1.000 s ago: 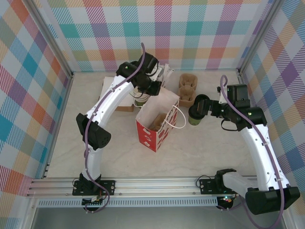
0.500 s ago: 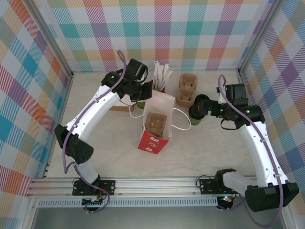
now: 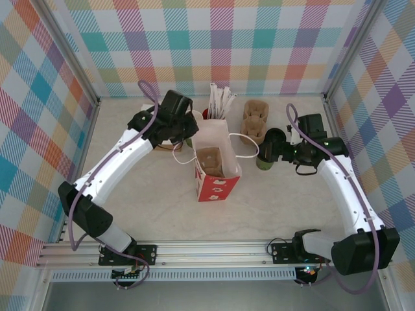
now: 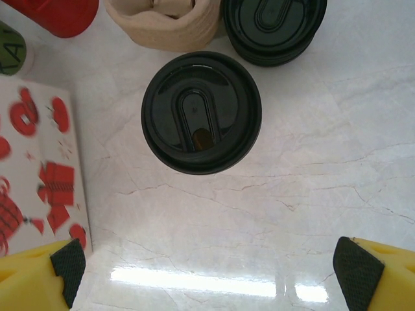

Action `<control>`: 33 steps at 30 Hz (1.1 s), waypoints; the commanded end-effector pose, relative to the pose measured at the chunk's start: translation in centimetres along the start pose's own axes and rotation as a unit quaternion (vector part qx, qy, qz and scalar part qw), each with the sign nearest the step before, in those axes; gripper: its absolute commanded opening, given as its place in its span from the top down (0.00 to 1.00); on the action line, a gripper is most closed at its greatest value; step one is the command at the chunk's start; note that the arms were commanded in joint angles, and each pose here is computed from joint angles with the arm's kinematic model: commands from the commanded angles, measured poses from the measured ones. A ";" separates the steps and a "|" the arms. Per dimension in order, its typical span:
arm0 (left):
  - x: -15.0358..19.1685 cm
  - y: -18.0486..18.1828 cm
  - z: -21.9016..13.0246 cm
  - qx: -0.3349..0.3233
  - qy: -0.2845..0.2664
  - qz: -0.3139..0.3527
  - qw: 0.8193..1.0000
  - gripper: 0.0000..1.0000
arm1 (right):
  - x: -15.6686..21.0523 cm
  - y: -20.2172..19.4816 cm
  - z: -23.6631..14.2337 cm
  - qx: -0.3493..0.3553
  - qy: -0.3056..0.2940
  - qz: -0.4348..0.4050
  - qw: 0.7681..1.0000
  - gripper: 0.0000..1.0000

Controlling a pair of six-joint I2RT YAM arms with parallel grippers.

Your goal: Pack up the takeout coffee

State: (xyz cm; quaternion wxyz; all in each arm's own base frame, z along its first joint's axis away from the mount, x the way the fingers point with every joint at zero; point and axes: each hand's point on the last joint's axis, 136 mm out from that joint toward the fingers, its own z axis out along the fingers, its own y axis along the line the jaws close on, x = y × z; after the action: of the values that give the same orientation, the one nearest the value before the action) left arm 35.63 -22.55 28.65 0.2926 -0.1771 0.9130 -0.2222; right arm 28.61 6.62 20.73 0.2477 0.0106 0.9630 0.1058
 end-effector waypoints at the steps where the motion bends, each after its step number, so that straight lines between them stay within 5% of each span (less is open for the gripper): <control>1: -1.7 0.5 -1.6 0.008 -0.041 -0.022 0.999 1.00 | 0.7 0.1 0.3 -0.007 0.015 0.005 1.000 0.00; 3: -1.8 0.8 -1.9 0.008 -0.043 -0.015 0.999 0.98 | 0.9 0.0 0.2 -0.005 0.021 0.006 1.000 0.00; 8: -1.7 0.9 -2.6 0.008 -0.029 0.034 0.999 0.69 | 1.2 0.0 -0.1 -0.006 0.023 0.005 1.000 0.01; 20: -3.2 0.5 -5.7 -0.022 -0.031 0.179 0.983 0.30 | 1.1 0.2 -0.4 -0.012 0.022 -0.010 1.000 0.00; 33: -3.7 -2.1 -7.3 -0.002 0.003 0.391 0.920 0.08 | 1.0 1.4 -0.3 -0.045 0.026 -0.030 0.998 0.00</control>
State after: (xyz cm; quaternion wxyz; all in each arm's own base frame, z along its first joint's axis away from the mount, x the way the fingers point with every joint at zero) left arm 34.79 -20.60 37.00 0.3706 0.1167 0.9141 -0.1160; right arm 27.52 7.45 20.39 0.2262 -0.0183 0.9659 0.1248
